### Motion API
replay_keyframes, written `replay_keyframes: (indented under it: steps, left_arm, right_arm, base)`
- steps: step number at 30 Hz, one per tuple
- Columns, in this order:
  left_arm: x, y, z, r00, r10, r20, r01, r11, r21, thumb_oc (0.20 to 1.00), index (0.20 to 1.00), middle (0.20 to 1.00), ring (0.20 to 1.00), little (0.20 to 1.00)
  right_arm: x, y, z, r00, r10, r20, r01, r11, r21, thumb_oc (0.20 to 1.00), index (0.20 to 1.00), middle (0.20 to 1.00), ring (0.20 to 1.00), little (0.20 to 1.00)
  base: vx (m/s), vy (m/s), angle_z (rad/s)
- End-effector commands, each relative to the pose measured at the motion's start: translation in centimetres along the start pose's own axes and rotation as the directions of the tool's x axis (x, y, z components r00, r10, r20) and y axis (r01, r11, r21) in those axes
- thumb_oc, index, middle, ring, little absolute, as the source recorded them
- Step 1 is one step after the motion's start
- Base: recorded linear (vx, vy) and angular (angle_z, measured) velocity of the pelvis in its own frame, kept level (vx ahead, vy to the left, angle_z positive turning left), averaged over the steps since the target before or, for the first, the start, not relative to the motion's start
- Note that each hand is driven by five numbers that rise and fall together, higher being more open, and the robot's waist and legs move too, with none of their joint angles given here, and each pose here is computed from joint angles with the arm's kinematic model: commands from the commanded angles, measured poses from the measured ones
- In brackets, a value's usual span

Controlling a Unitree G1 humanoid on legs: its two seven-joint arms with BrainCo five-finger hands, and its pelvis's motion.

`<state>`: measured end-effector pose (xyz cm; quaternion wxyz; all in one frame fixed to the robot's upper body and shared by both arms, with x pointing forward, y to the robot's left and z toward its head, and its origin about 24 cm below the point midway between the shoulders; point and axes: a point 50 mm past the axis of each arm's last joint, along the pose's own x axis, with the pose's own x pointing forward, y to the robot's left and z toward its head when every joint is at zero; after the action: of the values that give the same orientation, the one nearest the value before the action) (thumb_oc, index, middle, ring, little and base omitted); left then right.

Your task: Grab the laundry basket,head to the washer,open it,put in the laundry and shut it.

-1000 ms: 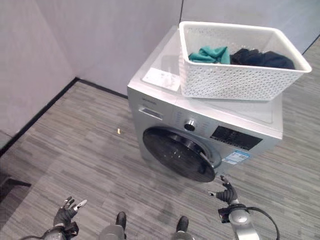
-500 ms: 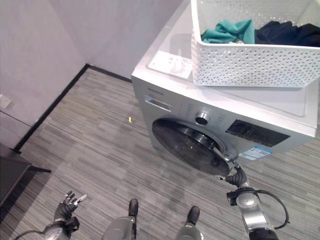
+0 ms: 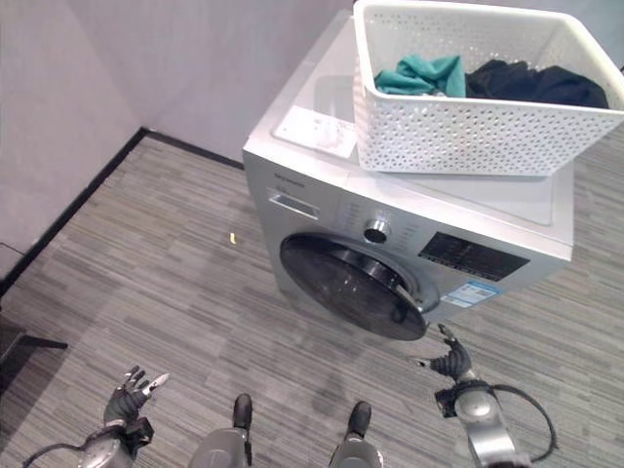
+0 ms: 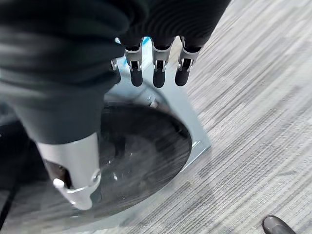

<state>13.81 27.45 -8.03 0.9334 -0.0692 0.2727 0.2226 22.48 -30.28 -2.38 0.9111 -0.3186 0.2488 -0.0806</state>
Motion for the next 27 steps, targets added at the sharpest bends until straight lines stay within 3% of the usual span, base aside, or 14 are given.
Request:
replay_keyframes:
  steps: [1, 8, 13, 19, 27]
  left_arm:
    - [0.1, 1.2, 2.3, 0.994, 0.017, 0.108, -0.020, 0.999, 0.027, 1.000, 1.000, 1.000, 1.000, 1.000]
    - [0.4, 1.0, 2.9, 0.991, 0.031, 0.134, -0.030, 0.999, -0.011, 1.000, 1.000, 1.000, 1.000, 1.000]
    - [0.4, 0.6, 2.7, 0.991, 0.021, 0.130, -0.019, 1.000, -0.019, 1.000, 1.000, 1.000, 1.000, 1.000]
    - [0.5, -0.2, 2.8, 0.991, -0.004, 0.131, 0.008, 1.000, -0.030, 1.000, 1.000, 1.000, 1.000, 1.000]
    - [0.8, -0.8, 3.2, 0.989, -0.009, 0.146, 0.012, 1.000, -0.022, 1.000, 1.000, 1.000, 1.000, 1.000]
  right_arm:
    - [1.8, -4.8, 2.1, 0.988, -0.145, 0.050, 0.151, 0.980, -0.132, 1.000, 1.000, 1.000, 1.000, 1.000]
    - [3.5, -9.0, 5.2, 0.949, -0.307, 0.072, 0.314, 0.941, -0.126, 1.000, 1.000, 1.000, 1.000, 1.000]
    - [4.0, -9.5, 5.8, 0.941, -0.332, 0.061, 0.337, 0.935, -0.110, 1.000, 1.000, 1.000, 1.000, 1.000]
    - [4.5, -6.4, 6.0, 0.969, -0.240, 0.062, 0.246, 0.964, -0.104, 1.000, 1.000, 1.000, 1.000, 1.000]
    - [4.0, 2.0, 7.7, 0.988, 0.011, 0.154, -0.001, 0.998, -0.064, 1.000, 1.000, 1.000, 1.000, 1.000]
  base:
    - [-0.07, 0.097, 0.11]
    - [-0.02, 0.034, 0.08]
    - [-0.01, -0.004, 0.05]
    - [0.00, -0.008, 0.01]
    - [0.00, -0.008, -0.01]
